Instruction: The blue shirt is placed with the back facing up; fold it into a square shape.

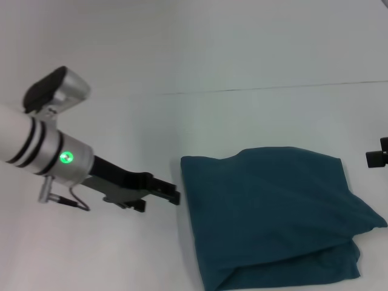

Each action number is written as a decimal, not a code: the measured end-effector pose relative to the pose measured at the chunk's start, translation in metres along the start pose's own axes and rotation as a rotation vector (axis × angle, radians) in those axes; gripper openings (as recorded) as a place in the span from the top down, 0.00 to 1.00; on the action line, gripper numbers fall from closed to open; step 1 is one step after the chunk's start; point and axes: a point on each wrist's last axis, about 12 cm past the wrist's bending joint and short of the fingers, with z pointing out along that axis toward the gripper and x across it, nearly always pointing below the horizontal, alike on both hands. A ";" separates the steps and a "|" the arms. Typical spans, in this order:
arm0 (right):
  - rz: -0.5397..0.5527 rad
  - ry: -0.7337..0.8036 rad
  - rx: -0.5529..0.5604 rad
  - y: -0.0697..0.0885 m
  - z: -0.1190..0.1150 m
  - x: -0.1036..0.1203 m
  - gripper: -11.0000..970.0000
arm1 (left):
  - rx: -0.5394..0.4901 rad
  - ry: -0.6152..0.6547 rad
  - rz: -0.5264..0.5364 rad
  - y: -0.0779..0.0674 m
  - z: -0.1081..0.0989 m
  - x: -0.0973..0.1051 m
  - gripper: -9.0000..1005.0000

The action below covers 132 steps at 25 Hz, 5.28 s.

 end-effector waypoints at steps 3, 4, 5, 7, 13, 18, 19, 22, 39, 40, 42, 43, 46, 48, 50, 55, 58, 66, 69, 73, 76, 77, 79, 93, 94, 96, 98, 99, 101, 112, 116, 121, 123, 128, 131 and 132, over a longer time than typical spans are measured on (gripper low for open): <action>-0.014 -0.015 0.002 -0.001 0.001 -0.002 0.03 | 0.021 0.019 -0.004 -0.008 0.007 0.000 0.07; -0.020 -0.023 -0.001 0.000 0.001 -0.003 0.03 | 0.026 0.021 -0.008 -0.008 0.008 0.001 0.07; -0.026 -0.031 -0.007 0.001 0.002 -0.004 0.03 | 0.034 0.023 -0.016 -0.010 0.010 0.001 0.07; -0.039 -0.046 -0.022 0.003 0.005 -0.007 0.03 | 0.042 0.022 -0.028 -0.010 0.011 0.002 0.07; -0.069 -0.069 -0.055 0.009 0.013 -0.018 0.03 | 0.070 0.026 -0.059 -0.010 0.023 0.010 0.07; -0.079 -0.072 -0.066 0.010 0.017 -0.019 0.03 | 0.067 0.018 -0.054 -0.014 0.031 0.011 0.07; -0.080 -0.073 -0.068 0.010 0.018 -0.018 0.03 | 0.067 0.019 -0.053 -0.015 0.032 0.011 0.07; -0.079 -0.076 -0.070 0.010 0.020 -0.017 0.03 | 0.071 0.020 -0.049 -0.018 0.036 0.012 0.07; -0.077 -0.074 -0.092 0.013 0.027 -0.013 0.03 | 0.115 0.044 -0.008 -0.038 0.059 0.021 0.07; -0.075 -0.074 -0.092 0.013 0.028 -0.012 0.03 | 0.125 0.038 -0.004 -0.039 0.059 0.020 0.07; -0.074 -0.074 -0.093 0.013 0.028 -0.011 0.03 | 0.145 0.027 -0.001 -0.039 0.059 0.020 0.07; -0.073 -0.073 -0.094 0.013 0.028 -0.011 0.03 | 0.167 0.014 -0.004 -0.039 0.059 0.021 0.07; -0.071 -0.072 -0.094 0.013 0.028 -0.010 0.03 | 0.208 -0.026 -0.035 -0.035 0.057 0.022 0.11; -0.071 -0.073 -0.091 0.013 0.028 -0.010 0.03 | 0.219 -0.045 -0.054 -0.031 0.056 0.023 0.17; -0.072 -0.074 -0.092 0.013 0.029 -0.010 0.03 | 0.220 -0.046 -0.057 -0.030 0.057 0.025 0.24; -0.078 -0.080 -0.096 0.014 0.031 -0.010 0.03 | 0.220 -0.023 -0.042 -0.033 0.062 0.028 0.38; -0.079 -0.086 -0.093 0.014 0.032 -0.011 0.03 | 0.216 -0.020 -0.032 -0.033 0.063 0.028 0.48; -0.074 -0.096 -0.077 0.012 0.034 -0.010 0.03 | 0.205 -0.035 0.008 -0.033 0.059 0.023 0.78; -0.078 -0.099 -0.073 0.012 0.036 -0.009 0.03 | 0.184 -0.058 0.021 -0.026 0.047 0.015 0.88; -0.081 -0.104 -0.067 0.011 0.037 -0.010 0.03 | 0.141 -0.108 0.040 -0.014 0.022 -0.002 0.90; -0.085 -0.106 -0.067 0.012 0.038 -0.012 0.03 | 0.106 -0.153 0.043 -0.004 0.001 -0.014 0.90; -0.088 -0.105 -0.068 0.012 0.039 -0.013 0.03 | 0.100 -0.159 0.045 -0.002 -0.002 -0.015 0.90; -0.091 -0.103 -0.068 0.012 0.040 -0.015 0.03 | 0.082 -0.173 0.047 0.003 -0.010 -0.018 0.90; -0.119 -0.072 -0.074 0.017 0.054 -0.029 0.03 | 0.022 -0.231 -0.081 0.056 -0.054 0.011 0.90; -0.120 -0.073 -0.075 0.017 0.056 -0.030 0.03 | 0.025 -0.232 -0.089 0.058 -0.055 0.013 0.90; -0.123 -0.073 -0.079 0.018 0.058 -0.032 0.03 | 0.037 -0.236 -0.115 0.061 -0.056 0.017 0.90; -0.124 -0.065 -0.083 0.020 0.061 -0.033 0.03 | 0.047 -0.233 -0.139 0.063 -0.056 0.020 0.90; -0.124 -0.060 -0.085 0.020 0.062 -0.034 0.03 | 0.053 -0.229 -0.151 0.064 -0.056 0.022 0.90; -0.125 -0.054 -0.088 0.021 0.063 -0.034 0.03 | 0.054 -0.232 -0.171 0.068 -0.058 0.026 0.90; -0.119 -0.076 -0.091 0.017 0.078 -0.031 0.03 | 0.076 -0.363 -0.190 0.100 -0.082 0.061 0.77; -0.150 -0.134 -0.116 0.020 0.083 -0.032 0.03 | 0.144 -0.457 -0.032 0.104 -0.098 0.081 0.69; -0.213 -0.387 -0.180 0.022 0.097 -0.017 0.03 | 0.216 -0.695 0.251 0.103 -0.112 0.119 0.46; -0.209 -0.446 -0.188 0.019 0.108 -0.004 0.03 | 0.211 -0.821 0.304 0.108 -0.115 0.141 0.32; -0.256 -0.457 -0.198 0.020 0.133 0.023 0.03 | 0.181 -1.027 0.384 0.115 -0.114 0.189 0.09; -0.280 -0.458 -0.200 0.023 0.145 0.043 0.03 | 0.126 -1.087 0.411 0.118 -0.106 0.216 0.06; -0.293 -0.442 -0.204 0.024 0.148 0.049 0.03 | 0.126 -1.087 0.411 0.118 -0.106 0.216 0.06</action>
